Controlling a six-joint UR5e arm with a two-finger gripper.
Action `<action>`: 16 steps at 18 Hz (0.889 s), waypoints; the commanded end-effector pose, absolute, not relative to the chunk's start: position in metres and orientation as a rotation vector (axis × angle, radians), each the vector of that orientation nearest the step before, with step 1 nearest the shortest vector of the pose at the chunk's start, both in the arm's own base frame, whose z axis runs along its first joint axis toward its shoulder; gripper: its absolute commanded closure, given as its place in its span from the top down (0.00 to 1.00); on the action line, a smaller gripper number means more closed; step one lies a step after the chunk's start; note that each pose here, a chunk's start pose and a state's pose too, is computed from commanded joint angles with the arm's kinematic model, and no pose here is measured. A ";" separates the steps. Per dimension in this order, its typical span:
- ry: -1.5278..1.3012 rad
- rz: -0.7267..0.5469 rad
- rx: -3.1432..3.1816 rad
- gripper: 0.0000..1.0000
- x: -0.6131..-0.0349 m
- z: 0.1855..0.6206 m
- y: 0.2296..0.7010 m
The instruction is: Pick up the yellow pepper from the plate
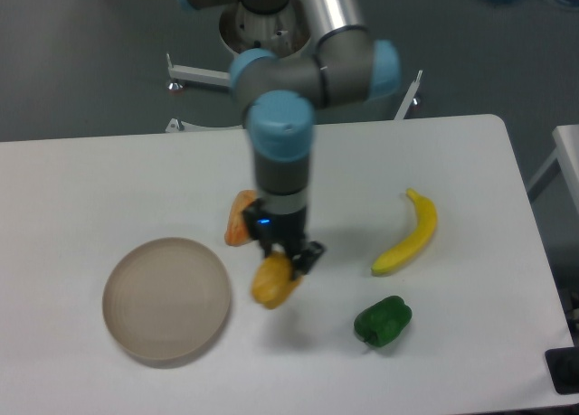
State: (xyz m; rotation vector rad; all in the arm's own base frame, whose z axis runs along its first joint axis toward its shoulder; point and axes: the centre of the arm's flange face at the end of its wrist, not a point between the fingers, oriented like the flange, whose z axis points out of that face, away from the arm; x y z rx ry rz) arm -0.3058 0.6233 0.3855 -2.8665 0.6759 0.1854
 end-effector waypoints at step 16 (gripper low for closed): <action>0.722 0.237 -2.856 0.44 -0.315 0.387 0.626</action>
